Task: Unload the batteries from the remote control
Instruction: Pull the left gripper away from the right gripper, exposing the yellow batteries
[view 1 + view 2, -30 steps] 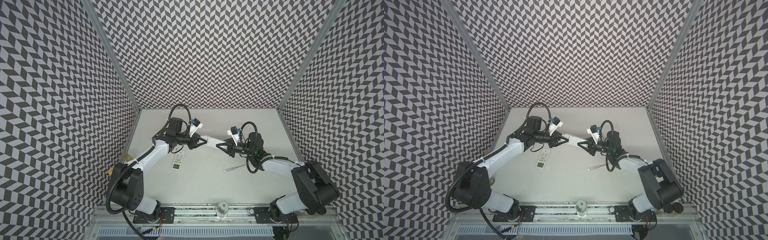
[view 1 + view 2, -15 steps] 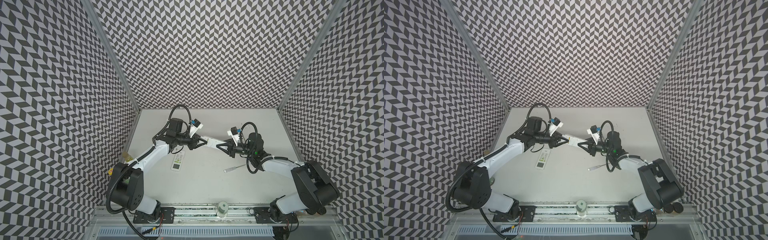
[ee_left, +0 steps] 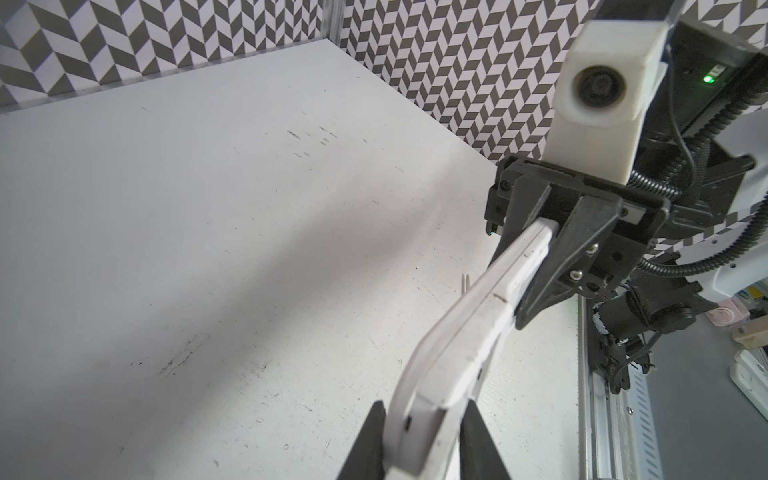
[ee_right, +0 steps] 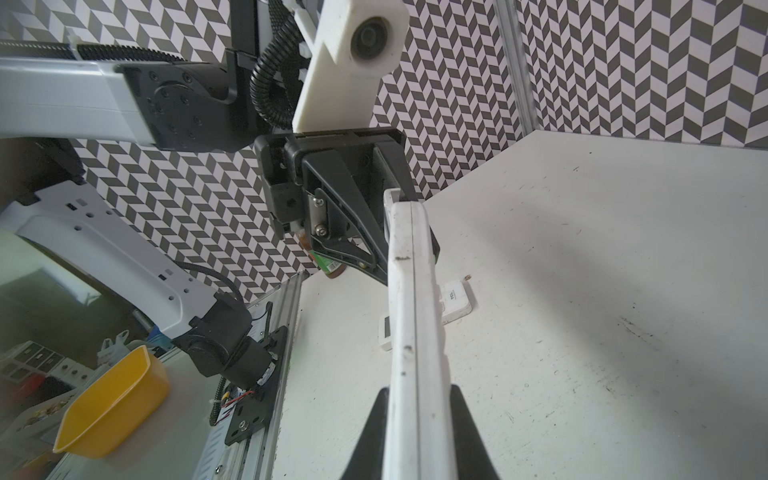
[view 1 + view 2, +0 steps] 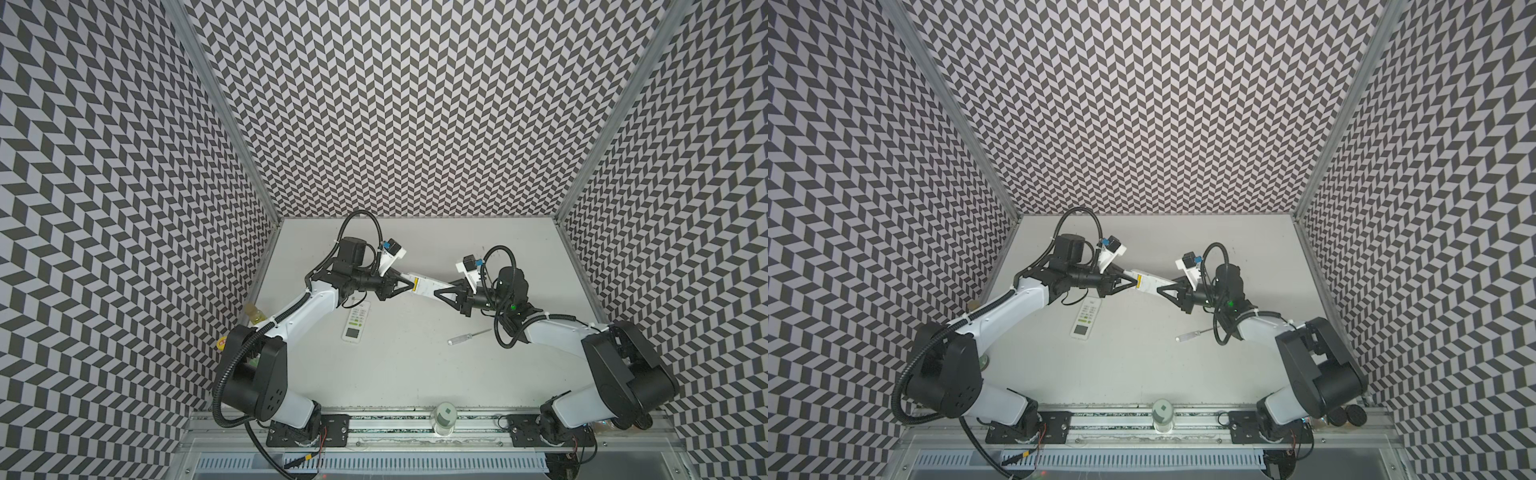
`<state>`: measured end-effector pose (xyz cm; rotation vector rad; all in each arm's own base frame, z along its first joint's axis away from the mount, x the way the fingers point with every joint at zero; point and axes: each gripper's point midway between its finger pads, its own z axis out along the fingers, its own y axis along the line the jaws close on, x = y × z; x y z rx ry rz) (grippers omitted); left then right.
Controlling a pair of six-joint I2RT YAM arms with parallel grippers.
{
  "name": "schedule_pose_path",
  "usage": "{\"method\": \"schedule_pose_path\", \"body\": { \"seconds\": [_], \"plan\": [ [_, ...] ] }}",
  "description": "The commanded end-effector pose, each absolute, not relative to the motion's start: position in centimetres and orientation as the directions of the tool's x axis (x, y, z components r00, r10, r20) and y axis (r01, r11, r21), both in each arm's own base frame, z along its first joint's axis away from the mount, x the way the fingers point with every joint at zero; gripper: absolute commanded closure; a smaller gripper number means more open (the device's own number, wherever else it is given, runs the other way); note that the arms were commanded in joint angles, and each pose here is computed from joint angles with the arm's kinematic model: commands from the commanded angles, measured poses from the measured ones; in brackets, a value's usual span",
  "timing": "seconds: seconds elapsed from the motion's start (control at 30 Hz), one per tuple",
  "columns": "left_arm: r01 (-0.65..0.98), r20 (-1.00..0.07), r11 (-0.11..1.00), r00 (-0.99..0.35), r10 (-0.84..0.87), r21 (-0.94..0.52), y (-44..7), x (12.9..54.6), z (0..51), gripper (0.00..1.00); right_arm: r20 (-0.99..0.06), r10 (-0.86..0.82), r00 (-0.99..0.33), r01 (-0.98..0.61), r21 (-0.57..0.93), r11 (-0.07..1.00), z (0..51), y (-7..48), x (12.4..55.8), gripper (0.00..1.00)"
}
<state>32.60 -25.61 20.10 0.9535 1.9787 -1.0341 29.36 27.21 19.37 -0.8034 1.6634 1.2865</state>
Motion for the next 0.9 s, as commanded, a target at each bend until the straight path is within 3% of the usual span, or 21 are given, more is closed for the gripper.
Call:
{"method": "schedule_pose_path", "body": {
  "seconds": [0.0, 0.27, 0.37, 0.63, 0.87],
  "plan": [
    [0.782, -0.829, 0.552, -0.493, 0.262, -0.290, -23.5, 35.6, 19.3, 0.75, -0.928, 0.016, -0.373, -0.904, 0.367, 0.220, 19.9, 27.2, 28.6, 1.00],
    [0.785, -0.830, 0.546, -0.492, 0.265, -0.291, -23.5, 35.3, 19.3, 0.89, -0.925, 0.016, -0.380, -0.900, 0.374, 0.224, 19.7, 27.2, 28.7, 1.00],
    [0.783, -0.832, 0.551, -0.490, 0.261, -0.288, -23.1, 35.4, 19.5, 1.00, -0.926, 0.019, -0.377, -0.899, 0.371, 0.232, 19.8, 26.9, 28.7, 1.00],
    [0.762, -0.830, 0.598, -0.485, 0.276, -0.247, -22.0, 36.1, 18.4, 1.00, -0.929, 0.027, -0.369, -0.879, 0.358, 0.314, 19.7, 25.7, 29.9, 1.00],
    [0.667, -0.808, 0.744, -0.459, 0.370, -0.038, -19.5, 39.0, 15.3, 0.97, -0.927, 0.013, -0.374, -0.833, 0.342, 0.435, 19.0, 24.4, 31.2, 1.00]
  ]
}}
